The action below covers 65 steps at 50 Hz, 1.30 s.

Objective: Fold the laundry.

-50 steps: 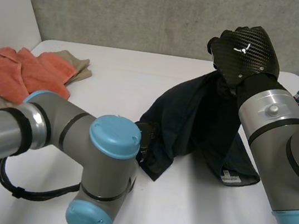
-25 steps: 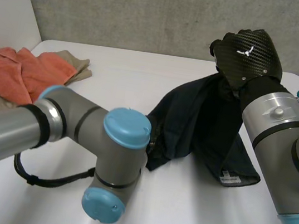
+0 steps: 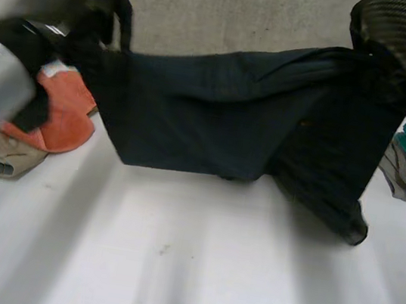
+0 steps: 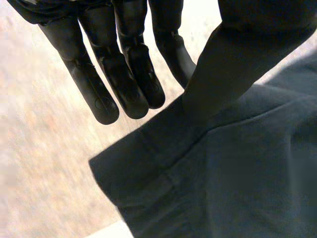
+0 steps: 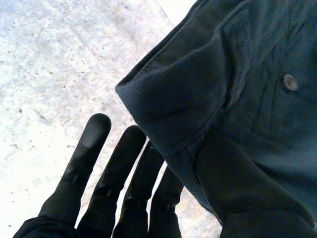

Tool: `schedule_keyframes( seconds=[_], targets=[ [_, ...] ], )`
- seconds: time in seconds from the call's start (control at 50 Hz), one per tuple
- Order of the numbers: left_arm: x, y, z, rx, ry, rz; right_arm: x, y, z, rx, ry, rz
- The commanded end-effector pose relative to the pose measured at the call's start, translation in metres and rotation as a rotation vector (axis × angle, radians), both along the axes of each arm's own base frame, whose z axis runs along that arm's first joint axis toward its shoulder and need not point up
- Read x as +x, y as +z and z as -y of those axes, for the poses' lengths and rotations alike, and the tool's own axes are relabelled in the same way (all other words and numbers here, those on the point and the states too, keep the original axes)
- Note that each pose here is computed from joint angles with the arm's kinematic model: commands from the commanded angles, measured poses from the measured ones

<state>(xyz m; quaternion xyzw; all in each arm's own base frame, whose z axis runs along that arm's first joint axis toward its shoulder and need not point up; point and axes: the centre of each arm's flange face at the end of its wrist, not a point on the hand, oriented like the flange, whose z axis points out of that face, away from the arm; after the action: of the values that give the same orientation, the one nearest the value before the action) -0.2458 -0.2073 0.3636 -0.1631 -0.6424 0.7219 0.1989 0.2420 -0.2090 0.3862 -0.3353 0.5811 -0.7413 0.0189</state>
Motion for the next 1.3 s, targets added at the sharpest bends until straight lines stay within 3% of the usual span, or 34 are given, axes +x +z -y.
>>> schedule_keyframes(
  seconds=[0.02,0.14,0.24,0.36,0.46,0.56,0.62,0.72,0.8,0.94,1.12,1.3],
  targets=[
    [0.034,0.033,-0.016,-0.034,0.018,0.009,-0.012,-0.008,0.004,0.169,0.049,-0.072],
    [0.025,-0.020,0.010,0.169,-0.008,0.078,-0.003,-0.045,0.031,0.285,0.057,-0.136],
    [0.010,-0.086,0.057,0.308,-0.008,0.181,0.010,-0.091,0.068,0.351,0.002,-0.156],
    [-0.013,-0.101,0.108,0.210,-0.018,0.203,0.041,-0.114,0.100,0.232,-0.027,-0.053],
    [-0.026,-0.055,0.143,-0.005,-0.009,0.091,0.065,-0.096,0.120,0.018,-0.017,0.089],
    [-0.027,0.034,0.161,-0.327,0.008,-0.122,0.079,-0.027,0.134,-0.367,-0.036,0.304],
    [-0.023,0.067,0.161,-0.432,0.005,-0.207,0.079,0.012,0.134,-0.550,-0.041,0.407],
    [-0.004,0.109,0.152,-0.531,0.028,-0.275,0.082,0.037,0.131,-0.651,0.013,0.429],
    [0.006,0.096,0.148,-0.450,0.041,-0.259,0.088,0.026,0.125,-0.589,0.074,0.371],
    [0.016,0.015,0.129,-0.207,0.036,-0.173,0.083,-0.035,0.115,-0.343,0.111,0.222],
    [0.008,-0.132,0.066,0.115,-0.075,0.025,0.060,-0.173,0.074,0.094,0.089,-0.063],
    [0.006,-0.207,0.026,0.343,-0.106,0.199,0.049,-0.219,0.042,0.237,0.115,-0.133]
  ],
)
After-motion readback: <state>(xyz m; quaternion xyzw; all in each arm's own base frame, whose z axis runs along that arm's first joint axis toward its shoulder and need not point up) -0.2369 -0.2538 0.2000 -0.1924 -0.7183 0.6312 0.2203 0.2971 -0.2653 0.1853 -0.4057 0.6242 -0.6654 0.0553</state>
